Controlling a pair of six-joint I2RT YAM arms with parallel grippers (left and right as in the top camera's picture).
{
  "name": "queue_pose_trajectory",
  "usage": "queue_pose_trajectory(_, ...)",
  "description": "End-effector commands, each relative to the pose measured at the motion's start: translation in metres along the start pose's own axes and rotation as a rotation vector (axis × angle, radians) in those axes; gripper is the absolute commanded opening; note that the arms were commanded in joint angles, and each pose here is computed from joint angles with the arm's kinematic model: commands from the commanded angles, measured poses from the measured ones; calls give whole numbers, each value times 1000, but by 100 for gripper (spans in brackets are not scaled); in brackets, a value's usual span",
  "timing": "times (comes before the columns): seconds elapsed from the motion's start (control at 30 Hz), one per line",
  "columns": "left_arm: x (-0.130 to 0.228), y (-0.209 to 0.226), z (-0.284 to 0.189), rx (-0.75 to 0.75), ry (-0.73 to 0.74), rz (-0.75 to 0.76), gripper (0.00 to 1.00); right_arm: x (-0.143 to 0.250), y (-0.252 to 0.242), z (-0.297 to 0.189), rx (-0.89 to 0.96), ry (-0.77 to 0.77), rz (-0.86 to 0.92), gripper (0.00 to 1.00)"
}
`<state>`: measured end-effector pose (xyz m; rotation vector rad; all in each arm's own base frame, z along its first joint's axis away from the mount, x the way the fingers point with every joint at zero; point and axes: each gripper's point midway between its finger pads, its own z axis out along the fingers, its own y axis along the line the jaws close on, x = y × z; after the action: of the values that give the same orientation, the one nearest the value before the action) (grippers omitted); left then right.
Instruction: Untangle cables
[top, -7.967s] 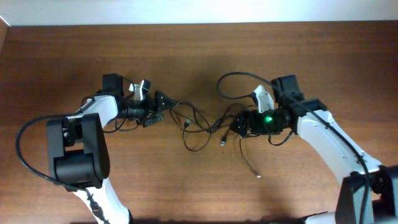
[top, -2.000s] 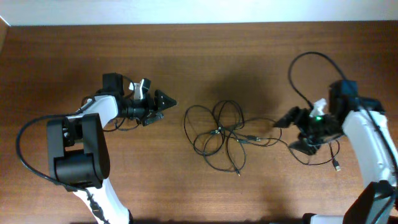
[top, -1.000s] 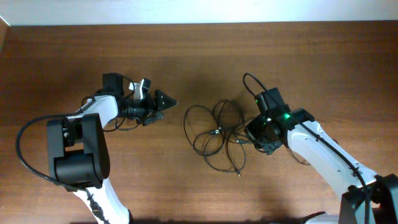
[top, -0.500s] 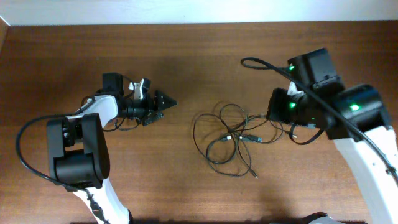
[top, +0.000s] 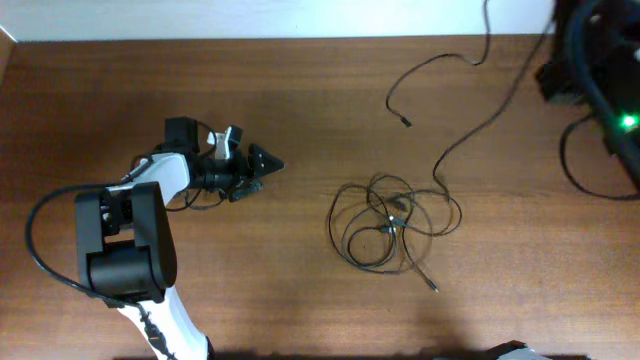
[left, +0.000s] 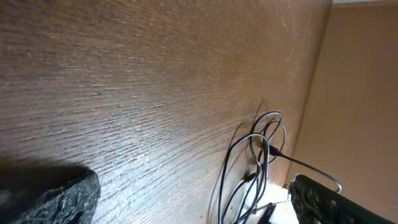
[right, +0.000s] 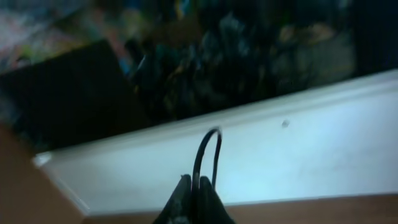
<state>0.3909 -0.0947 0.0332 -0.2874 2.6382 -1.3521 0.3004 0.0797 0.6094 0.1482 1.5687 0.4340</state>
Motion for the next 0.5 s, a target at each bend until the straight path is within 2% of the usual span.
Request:
queue_pose_trajectory(0.0, -2, -1, -2, -16, -9, 15, 99, -33, -36, -6, 235, -157, -48, 4)
queue_pose_trajectory(0.1, -2, -1, -2, -15, -9, 15, 99, -42, -42, 2, 302, -182, -207, 4)
queue_pose_trajectory(0.23, -2, -1, -2, -16, -9, 15, 99, -37, -80, 22, 556, -134, -428, 4)
queue_pose_trajectory(0.27, -2, -1, -2, -16, -9, 15, 99, -36, -88, 24, 597, -126, -437, 4)
queue_pose_trajectory(0.33, -2, -1, -2, -16, -9, 15, 99, -30, -143, 38, 830, -80, -461, 4)
queue_pose_trajectory(0.47, -2, -1, -2, -16, -9, 16, 99, -17, -225, 52, 1054, 15, -483, 4)
